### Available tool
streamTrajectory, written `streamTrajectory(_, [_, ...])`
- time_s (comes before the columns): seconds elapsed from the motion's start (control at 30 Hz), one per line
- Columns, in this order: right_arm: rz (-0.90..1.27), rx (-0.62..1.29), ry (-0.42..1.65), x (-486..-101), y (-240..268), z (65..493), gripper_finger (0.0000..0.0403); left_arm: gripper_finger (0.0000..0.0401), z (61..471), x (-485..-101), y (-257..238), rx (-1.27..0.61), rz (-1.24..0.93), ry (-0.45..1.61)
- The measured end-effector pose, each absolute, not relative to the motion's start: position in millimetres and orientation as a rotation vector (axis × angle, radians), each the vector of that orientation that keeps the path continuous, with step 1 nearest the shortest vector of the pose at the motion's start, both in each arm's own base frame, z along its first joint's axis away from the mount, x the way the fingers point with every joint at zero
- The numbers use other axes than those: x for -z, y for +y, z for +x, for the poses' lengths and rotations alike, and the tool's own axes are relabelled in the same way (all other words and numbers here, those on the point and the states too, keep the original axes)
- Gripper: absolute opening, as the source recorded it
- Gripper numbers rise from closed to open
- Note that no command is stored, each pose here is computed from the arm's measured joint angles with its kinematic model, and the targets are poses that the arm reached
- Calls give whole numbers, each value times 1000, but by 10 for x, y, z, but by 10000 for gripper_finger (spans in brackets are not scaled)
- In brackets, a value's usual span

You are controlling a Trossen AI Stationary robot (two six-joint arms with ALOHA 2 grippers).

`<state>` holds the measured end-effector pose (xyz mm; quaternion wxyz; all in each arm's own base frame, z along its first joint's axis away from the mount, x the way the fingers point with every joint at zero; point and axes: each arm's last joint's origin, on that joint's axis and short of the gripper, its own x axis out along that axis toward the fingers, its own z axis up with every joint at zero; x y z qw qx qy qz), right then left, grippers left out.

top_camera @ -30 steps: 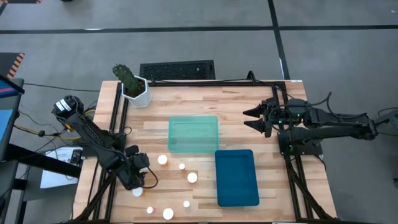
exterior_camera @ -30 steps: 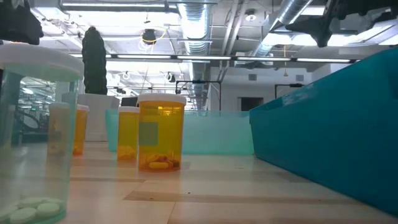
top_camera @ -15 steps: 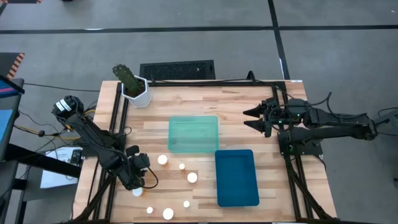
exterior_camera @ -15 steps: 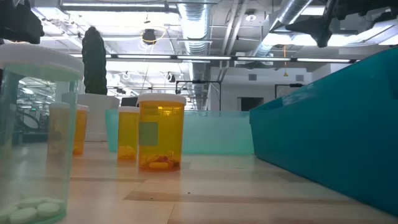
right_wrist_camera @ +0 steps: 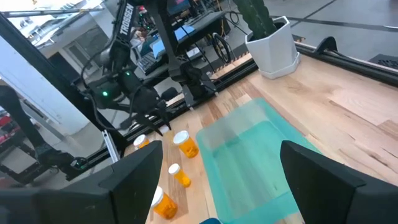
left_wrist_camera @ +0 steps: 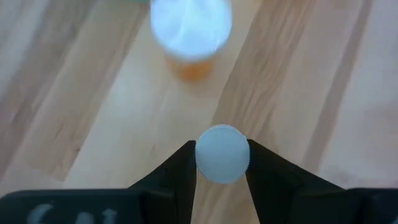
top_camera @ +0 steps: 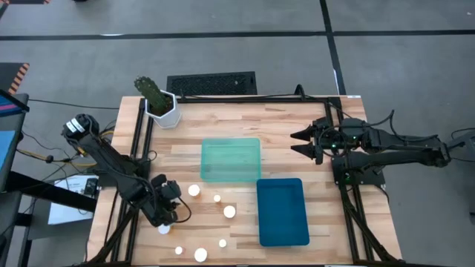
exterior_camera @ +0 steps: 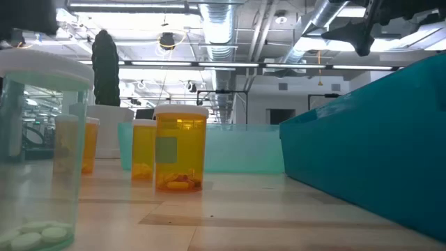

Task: Pick and place medicine bottles into bin by pill shape (circle, oval)
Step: Put the yellow pill bottle into the light blue bin

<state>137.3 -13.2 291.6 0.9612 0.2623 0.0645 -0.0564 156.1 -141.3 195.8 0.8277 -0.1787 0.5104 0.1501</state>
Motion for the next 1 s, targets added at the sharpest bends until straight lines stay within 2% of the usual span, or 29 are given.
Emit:
streamTrajectory(0.23, [531, 114, 128, -2918, -132, 1374, 333, 113, 1823, -2524, -1225, -451, -461, 970])
streamTrajectory(0.47, [531, 112, 122, -2925, -132, 1375, 333, 114, 2164, -2980, -726, -555, -448, 860])
streamTrajectory(0.73, [531, 112, 123, -2924, -132, 1375, 333, 114, 2494, -2929, -10, -609, -368, 873])
streamTrajectory(1.0, [531, 120, 122, -2923, -142, 1374, 333, 114, 2933, -2519, 457, -532, -338, 968])
